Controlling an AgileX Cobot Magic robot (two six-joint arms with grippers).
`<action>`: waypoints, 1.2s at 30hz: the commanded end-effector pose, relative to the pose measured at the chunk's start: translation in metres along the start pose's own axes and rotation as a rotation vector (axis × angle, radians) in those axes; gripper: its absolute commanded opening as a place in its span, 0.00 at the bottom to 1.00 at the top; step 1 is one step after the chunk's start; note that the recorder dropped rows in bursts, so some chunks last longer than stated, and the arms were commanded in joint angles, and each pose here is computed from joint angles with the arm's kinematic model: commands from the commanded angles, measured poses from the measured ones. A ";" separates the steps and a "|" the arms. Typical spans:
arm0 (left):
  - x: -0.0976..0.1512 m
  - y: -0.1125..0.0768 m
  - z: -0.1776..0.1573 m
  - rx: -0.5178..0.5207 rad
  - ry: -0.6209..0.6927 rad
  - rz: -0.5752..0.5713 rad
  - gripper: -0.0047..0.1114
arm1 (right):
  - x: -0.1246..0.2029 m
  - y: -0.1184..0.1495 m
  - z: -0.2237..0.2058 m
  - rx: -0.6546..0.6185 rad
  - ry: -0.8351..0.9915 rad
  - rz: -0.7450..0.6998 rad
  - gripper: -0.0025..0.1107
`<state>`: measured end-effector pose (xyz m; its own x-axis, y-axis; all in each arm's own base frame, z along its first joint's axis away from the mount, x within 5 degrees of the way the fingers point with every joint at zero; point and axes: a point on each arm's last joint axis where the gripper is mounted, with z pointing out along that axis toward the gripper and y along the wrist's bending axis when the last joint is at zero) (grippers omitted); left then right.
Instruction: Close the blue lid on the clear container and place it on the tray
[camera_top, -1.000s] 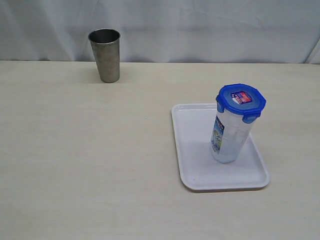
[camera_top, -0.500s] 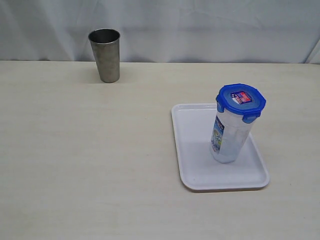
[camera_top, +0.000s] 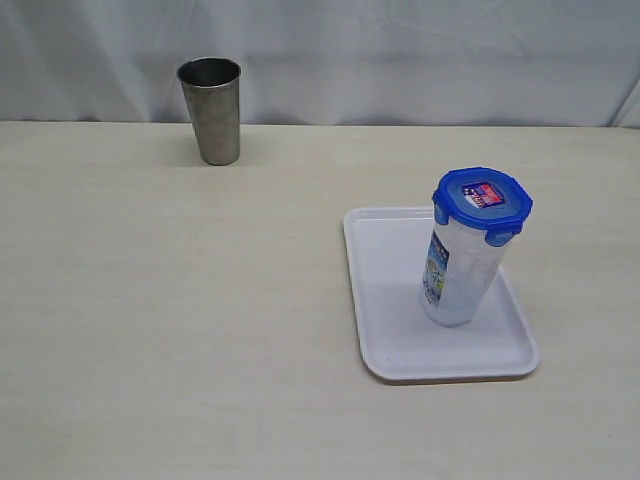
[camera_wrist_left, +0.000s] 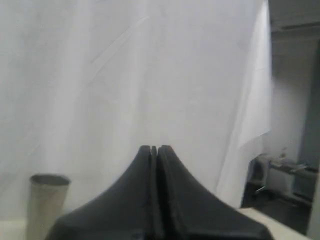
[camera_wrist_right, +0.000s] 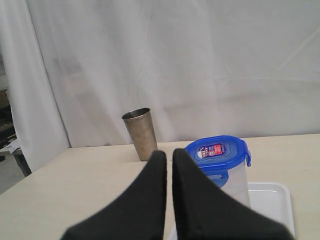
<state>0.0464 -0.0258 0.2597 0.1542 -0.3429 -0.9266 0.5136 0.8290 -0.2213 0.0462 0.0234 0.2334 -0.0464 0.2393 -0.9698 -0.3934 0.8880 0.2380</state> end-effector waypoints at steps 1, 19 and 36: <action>0.030 0.018 -0.008 -0.204 0.158 0.082 0.04 | -0.001 -0.001 0.000 0.007 -0.015 -0.007 0.06; 0.063 0.039 -0.026 -0.447 0.500 0.365 0.04 | -0.001 -0.001 0.000 0.009 -0.019 -0.007 0.06; 0.062 0.040 -0.026 -0.487 0.492 0.358 0.04 | -0.001 -0.001 0.000 0.009 -0.019 -0.007 0.06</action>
<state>0.0543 -0.0019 0.1863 -0.2135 0.1287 -0.9684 0.0613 0.9911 0.1182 0.0463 0.0230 0.2340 -0.0399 0.2421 -0.9694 -0.3911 0.8890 0.2381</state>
